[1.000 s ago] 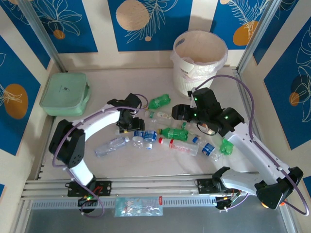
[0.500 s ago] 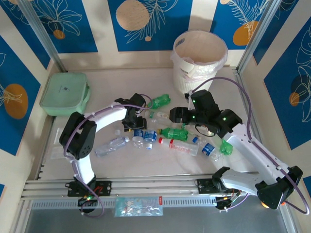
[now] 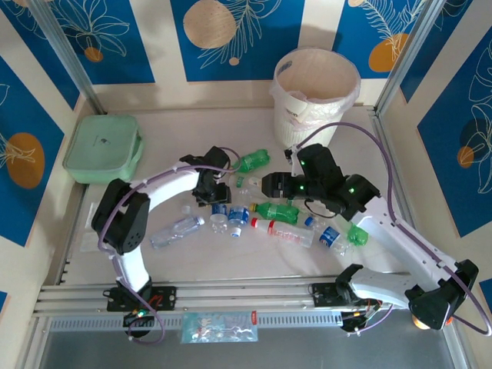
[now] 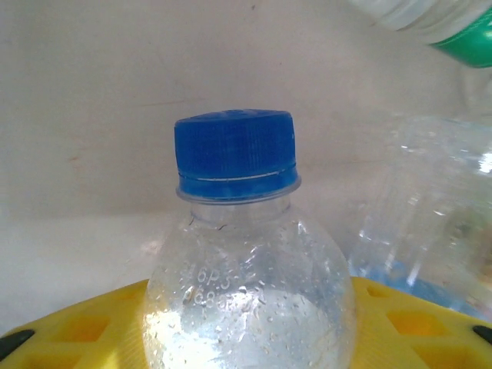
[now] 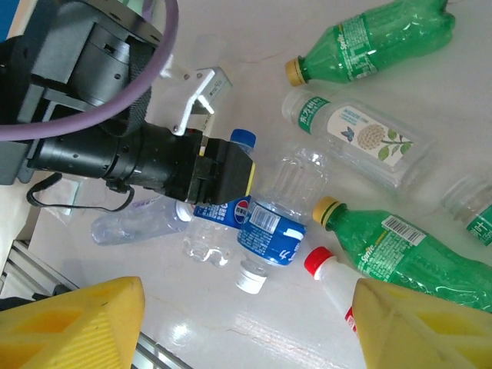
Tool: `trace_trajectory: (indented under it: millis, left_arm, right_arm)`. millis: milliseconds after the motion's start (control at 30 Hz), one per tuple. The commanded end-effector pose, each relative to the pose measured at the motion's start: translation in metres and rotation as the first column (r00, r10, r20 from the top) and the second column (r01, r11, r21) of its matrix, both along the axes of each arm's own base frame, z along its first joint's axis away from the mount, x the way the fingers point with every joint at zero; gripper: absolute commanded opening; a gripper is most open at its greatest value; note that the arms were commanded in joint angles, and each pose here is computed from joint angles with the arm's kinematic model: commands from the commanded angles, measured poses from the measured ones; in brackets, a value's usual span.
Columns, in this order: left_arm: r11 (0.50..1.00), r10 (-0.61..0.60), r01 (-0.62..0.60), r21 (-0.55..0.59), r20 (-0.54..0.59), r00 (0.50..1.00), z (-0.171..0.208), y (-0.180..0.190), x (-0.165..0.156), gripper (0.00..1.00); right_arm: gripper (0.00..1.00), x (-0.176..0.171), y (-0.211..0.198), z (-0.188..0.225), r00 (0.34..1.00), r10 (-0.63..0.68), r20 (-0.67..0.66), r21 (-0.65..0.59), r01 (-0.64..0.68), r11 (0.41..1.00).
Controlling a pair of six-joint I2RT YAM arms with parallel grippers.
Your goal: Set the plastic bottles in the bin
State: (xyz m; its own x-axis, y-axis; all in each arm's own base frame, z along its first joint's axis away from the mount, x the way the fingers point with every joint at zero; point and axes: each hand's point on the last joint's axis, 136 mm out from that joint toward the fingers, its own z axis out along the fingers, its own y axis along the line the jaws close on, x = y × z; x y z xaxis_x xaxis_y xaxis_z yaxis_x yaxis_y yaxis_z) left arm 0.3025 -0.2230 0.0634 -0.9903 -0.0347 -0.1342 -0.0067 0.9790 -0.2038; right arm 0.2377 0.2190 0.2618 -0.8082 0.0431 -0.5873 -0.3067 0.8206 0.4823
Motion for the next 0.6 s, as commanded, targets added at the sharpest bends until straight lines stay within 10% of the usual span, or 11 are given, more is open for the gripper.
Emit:
trace_trajectory:
  millis: [0,267,567]
  left_arm:
    - [1.000,-0.007,0.008,-0.013,0.093,0.996,0.040,0.009,0.003,0.51]
    - [0.944,-0.090,0.204,-0.260,0.391,0.916,0.141,-0.013,-0.006,0.46]
    - [0.627,-0.017,0.555,-0.547,0.702,0.712,0.287,-0.051,-0.049,0.47]
  right_arm:
    - [0.73,-0.005,-0.001,0.026,0.993,0.011,0.114,0.049,-0.016,0.999]
    - [0.73,-0.033,0.013,0.063,0.945,0.104,0.312,0.244,-0.185,0.952]
    - [0.75,-0.056,0.040,0.092,0.876,0.250,0.412,0.380,-0.414,0.827]
